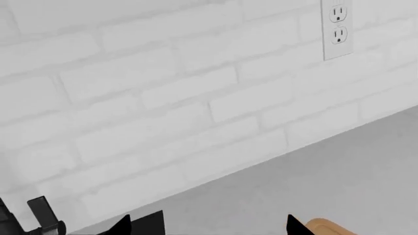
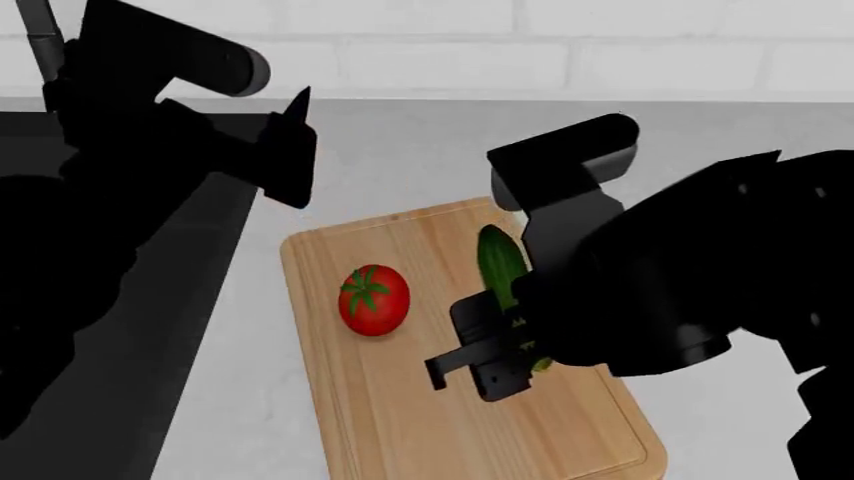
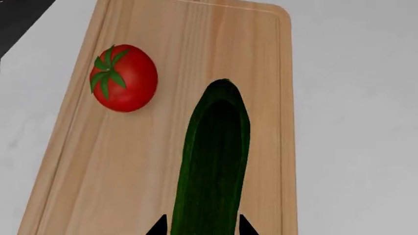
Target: Pick the vegetables from the sink and place them on the cutting board.
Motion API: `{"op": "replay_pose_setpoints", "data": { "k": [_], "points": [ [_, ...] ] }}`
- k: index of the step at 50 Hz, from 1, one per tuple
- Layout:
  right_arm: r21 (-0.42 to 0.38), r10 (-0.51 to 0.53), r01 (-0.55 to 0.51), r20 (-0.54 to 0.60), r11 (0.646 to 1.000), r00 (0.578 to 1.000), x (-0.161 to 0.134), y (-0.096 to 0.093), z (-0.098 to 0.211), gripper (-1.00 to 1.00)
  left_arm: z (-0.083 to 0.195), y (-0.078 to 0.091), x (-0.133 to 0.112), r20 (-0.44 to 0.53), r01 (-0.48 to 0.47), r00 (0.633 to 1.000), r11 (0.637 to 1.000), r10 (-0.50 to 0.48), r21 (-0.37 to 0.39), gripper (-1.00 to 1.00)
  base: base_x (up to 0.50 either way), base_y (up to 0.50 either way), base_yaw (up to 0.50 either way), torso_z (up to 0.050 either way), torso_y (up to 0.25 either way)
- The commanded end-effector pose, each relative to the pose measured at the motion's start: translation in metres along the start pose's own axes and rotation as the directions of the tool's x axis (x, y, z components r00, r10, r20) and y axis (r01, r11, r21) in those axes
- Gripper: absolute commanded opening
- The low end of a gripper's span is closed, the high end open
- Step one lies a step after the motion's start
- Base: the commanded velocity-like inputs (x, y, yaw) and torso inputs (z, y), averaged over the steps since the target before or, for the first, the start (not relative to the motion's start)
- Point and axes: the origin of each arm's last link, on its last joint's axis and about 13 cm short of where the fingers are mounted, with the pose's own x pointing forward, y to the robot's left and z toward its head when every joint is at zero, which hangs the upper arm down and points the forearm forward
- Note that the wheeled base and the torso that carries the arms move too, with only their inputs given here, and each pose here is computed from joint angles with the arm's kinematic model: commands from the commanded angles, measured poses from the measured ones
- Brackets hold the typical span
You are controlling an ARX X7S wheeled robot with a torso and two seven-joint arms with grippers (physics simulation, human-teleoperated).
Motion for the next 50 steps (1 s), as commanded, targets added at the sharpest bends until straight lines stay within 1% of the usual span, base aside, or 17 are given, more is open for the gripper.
{"op": "replay_pose_setpoints", "data": {
  "k": [1, 20, 50],
  "points": [
    [0.002, 0.078, -0.078, -0.024, 0.997, 0.997, 0.007, 0.01, 0.0, -1.0, 0.002, -0.005, -0.001, 0.004, 0.034, 0.999, 0.999, -0.034, -0.039, 1.0, 0.0, 0.0, 0.0, 0.0, 0.0],
    [0.018, 0.091, -0.089, -0.079, 0.996, 0.993, 0.017, 0.013, -0.009, -1.0, -0.002, -0.008, 0.0, -0.005, 0.041, 0.999, 0.999, -0.041, -0.022, 1.0, 0.0, 0.0, 0.0, 0.0, 0.0],
    [0.019, 0.082, -0.08, -0.134, 0.997, 0.988, 0.031, 0.015, -0.02, -1.0, -0.005, -0.009, -0.001, -0.013, 0.043, 0.999, 0.999, -0.044, -0.028, 1.0, 0.0, 0.0, 0.0, 0.0, 0.0]
  ]
}}
